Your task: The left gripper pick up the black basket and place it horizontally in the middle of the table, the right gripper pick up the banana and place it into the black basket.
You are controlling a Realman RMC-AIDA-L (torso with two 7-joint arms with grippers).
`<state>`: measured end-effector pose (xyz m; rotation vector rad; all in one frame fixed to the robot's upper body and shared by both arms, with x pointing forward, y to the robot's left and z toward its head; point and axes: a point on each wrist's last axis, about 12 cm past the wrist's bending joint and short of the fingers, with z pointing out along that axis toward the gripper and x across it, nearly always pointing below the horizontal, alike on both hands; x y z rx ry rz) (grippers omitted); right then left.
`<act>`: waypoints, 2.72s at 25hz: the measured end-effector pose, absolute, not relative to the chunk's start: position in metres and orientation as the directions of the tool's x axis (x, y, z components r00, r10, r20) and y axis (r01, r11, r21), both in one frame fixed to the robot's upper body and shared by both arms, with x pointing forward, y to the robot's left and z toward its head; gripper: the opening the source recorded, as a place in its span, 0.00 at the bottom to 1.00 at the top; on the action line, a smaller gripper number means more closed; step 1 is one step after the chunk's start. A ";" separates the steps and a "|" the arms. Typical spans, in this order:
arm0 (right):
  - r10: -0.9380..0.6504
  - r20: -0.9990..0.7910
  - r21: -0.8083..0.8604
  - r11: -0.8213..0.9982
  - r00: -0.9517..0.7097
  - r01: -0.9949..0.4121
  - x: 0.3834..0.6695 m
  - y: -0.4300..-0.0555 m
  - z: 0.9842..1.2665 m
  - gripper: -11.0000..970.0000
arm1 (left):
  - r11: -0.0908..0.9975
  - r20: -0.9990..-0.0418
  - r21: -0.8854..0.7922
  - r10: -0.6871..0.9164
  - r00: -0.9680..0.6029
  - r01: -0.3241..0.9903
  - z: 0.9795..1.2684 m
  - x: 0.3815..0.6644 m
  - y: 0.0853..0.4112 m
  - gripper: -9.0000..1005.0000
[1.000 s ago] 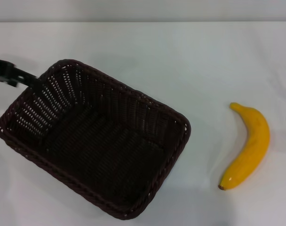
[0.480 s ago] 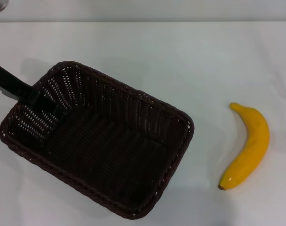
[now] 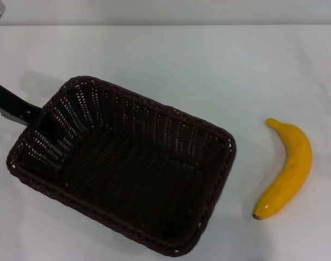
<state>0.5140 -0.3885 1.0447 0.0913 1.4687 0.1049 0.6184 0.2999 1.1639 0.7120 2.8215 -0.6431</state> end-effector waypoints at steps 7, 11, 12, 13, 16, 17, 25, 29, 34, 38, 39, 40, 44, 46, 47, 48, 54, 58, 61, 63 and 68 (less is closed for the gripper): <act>0.139 -0.985 0.138 0.990 0.100 -0.017 0.513 -0.389 1.044 0.90 | 0.782 -0.269 -0.421 0.376 -0.887 0.460 1.166 0.613 0.308 0.15; 0.138 -0.985 0.137 0.990 0.099 -0.019 0.513 -0.388 1.044 0.90 | 0.774 -0.308 -0.481 0.290 -0.906 0.411 1.169 0.610 0.322 0.14; 0.139 -0.985 0.137 0.990 0.098 -0.019 0.513 -0.388 1.044 0.90 | 0.769 -0.316 -0.499 0.267 -0.910 0.399 1.169 0.608 0.325 0.14; 0.139 -0.986 0.138 0.990 0.097 -0.018 0.513 -0.389 1.044 0.90 | 0.763 -0.326 -0.522 0.236 -0.915 0.382 1.170 0.606 0.329 0.13; 0.140 -0.985 0.139 0.990 0.098 -0.015 0.513 -0.389 1.044 0.90 | 0.741 -0.349 -0.589 0.126 -0.929 0.322 1.169 0.601 0.340 0.13; 0.140 -0.985 0.139 0.990 0.099 -0.016 0.514 -0.389 1.045 0.90 | 0.736 -0.350 -0.613 0.071 -0.934 0.286 1.168 0.599 0.345 0.13; 0.137 -0.985 0.136 0.991 0.106 -0.022 0.518 -0.388 1.047 0.90 | 0.742 -0.298 -0.669 -0.215 -0.930 0.043 1.153 0.592 0.373 0.14; 0.135 -0.985 0.133 0.991 0.109 -0.024 0.519 -0.388 1.049 0.90 | 0.739 -0.273 -0.674 -0.238 -0.932 0.009 1.146 0.595 0.369 0.14; 0.133 -0.985 0.131 0.991 0.109 -0.026 0.522 -0.387 1.049 0.90 | 0.743 -0.262 -0.669 -0.204 -0.943 0.025 1.146 0.604 0.354 0.15; 0.133 -0.986 0.132 0.991 0.104 -0.024 0.523 -0.387 1.049 0.90 | 0.761 -0.247 -0.648 -0.171 -0.954 0.031 1.145 0.611 0.342 0.15; 0.133 -0.986 0.132 0.991 0.102 -0.023 0.523 -0.387 1.049 0.90 | 0.763 -0.245 -0.646 -0.165 -0.955 0.034 1.144 0.612 0.339 0.15; 0.133 -0.986 0.131 0.991 0.101 -0.023 0.523 -0.387 1.049 0.90 | 0.763 -0.244 -0.645 -0.162 -0.956 0.035 1.144 0.614 0.336 0.15; 0.133 -0.986 0.131 0.991 0.100 -0.022 0.524 -0.387 1.050 0.90 | 0.764 -0.234 -0.644 -0.158 -0.959 0.032 1.142 0.618 0.328 0.16; 0.133 -0.986 0.131 0.991 0.102 -0.024 0.525 -0.387 1.050 0.90 | 0.764 -0.228 -0.645 -0.162 -0.960 0.024 1.141 0.619 0.325 0.16; 0.133 -0.986 0.131 0.991 0.102 -0.023 0.525 -0.387 1.050 0.90 | 0.764 -0.226 -0.645 -0.161 -0.961 0.023 1.140 0.619 0.324 0.16; 0.133 -0.986 0.131 0.991 0.102 -0.023 0.525 -0.387 1.050 0.90 | 0.766 -0.223 -0.643 -0.157 -0.962 0.024 1.140 0.618 0.322 0.16; 0.129 -0.986 0.127 0.992 0.106 -0.025 0.528 -0.386 1.052 0.90 | 0.775 -0.213 -0.631 -0.140 -0.967 0.027 1.139 0.619 0.319 0.36; 0.127 -0.986 0.125 0.992 0.108 -0.026 0.529 -0.386 1.052 0.90 | 0.775 -0.216 -0.631 -0.143 -0.966 0.027 1.139 0.618 0.320 0.50; 0.126 -0.986 0.124 0.992 0.110 -0.025 0.529 -0.387 1.053 0.90 | 0.776 -0.218 -0.630 -0.132 -0.967 0.036 1.138 0.615 0.324 0.58; 0.125 -0.986 0.123 0.992 0.111 -0.025 0.530 -0.387 1.053 0.90 | 0.776 -0.228 -0.628 -0.114 -0.967 0.057 1.137 0.611 0.328 0.58; 0.135 -0.985 0.133 0.991 0.112 -0.028 0.532 -0.386 1.054 0.90 | 0.732 -0.354 -0.667 -0.147 -0.924 0.139 1.126 0.589 0.354 0.60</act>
